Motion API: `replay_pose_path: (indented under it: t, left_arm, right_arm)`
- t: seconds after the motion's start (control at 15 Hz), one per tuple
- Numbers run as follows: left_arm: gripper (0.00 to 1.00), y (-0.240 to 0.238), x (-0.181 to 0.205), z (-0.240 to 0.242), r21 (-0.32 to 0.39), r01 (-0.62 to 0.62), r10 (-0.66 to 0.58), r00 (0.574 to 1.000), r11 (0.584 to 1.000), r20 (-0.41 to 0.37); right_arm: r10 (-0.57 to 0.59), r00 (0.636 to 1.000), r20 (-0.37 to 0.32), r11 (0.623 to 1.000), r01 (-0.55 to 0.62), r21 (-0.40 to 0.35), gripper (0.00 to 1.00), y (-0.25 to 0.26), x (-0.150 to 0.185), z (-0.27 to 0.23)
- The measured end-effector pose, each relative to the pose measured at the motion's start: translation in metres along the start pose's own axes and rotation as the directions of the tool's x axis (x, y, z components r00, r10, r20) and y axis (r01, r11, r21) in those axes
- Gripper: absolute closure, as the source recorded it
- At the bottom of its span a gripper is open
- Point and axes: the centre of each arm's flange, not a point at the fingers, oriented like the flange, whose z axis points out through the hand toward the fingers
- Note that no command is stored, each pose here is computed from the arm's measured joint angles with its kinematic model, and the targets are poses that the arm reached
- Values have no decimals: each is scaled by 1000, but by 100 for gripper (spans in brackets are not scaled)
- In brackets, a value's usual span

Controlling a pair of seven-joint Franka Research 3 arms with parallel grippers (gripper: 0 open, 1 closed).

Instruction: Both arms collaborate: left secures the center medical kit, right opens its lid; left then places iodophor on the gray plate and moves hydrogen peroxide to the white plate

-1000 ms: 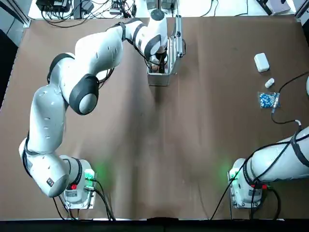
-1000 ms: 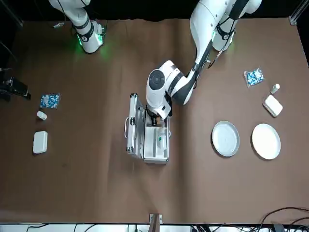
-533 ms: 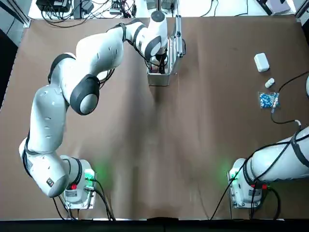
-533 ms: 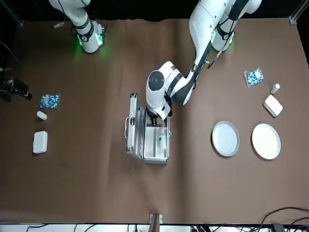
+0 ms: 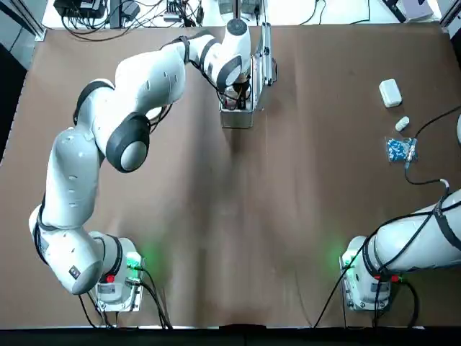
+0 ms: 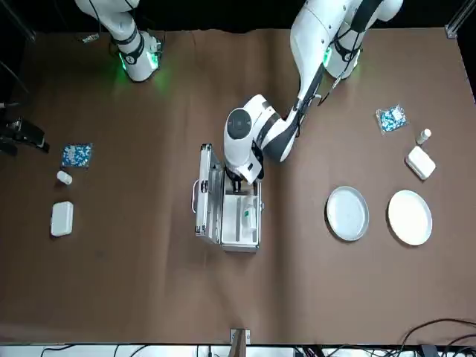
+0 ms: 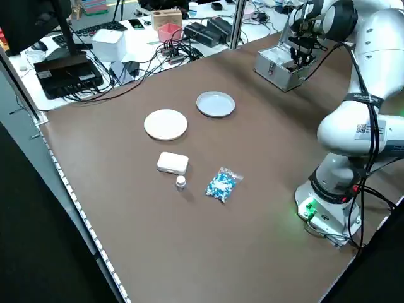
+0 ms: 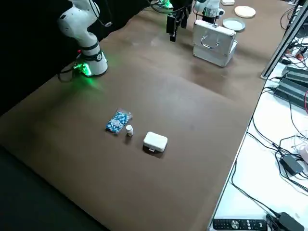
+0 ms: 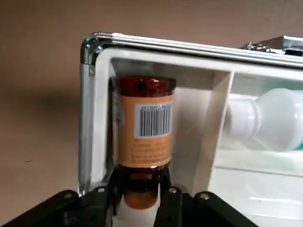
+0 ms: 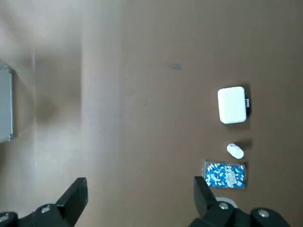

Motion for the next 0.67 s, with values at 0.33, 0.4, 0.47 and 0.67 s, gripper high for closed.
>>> replay_pose_path:
  t: [0.33,0.4,0.47,0.67]
  left_arm:
    - [67,1,-1,-1,-7,1,-1,1000,1000,8]
    - [67,2,-1,-3,-12,1,-1,1000,1000,12]
    - [67,4,-2,-6,-18,3,-2,1000,1000,17]
    - [67,14,-3,-30,-49,4,-1,999,999,44]
  right_arm:
    - [-1,1000,0,1000,1,0,1,-1,0,0]
    - [-4,1000,0,1000,4,0,1,-2,0,0]
    - [-7,1000,0,1000,7,0,1,-5,0,0]
    - [-11,1000,1,1000,11,0,1,-8,1,0]
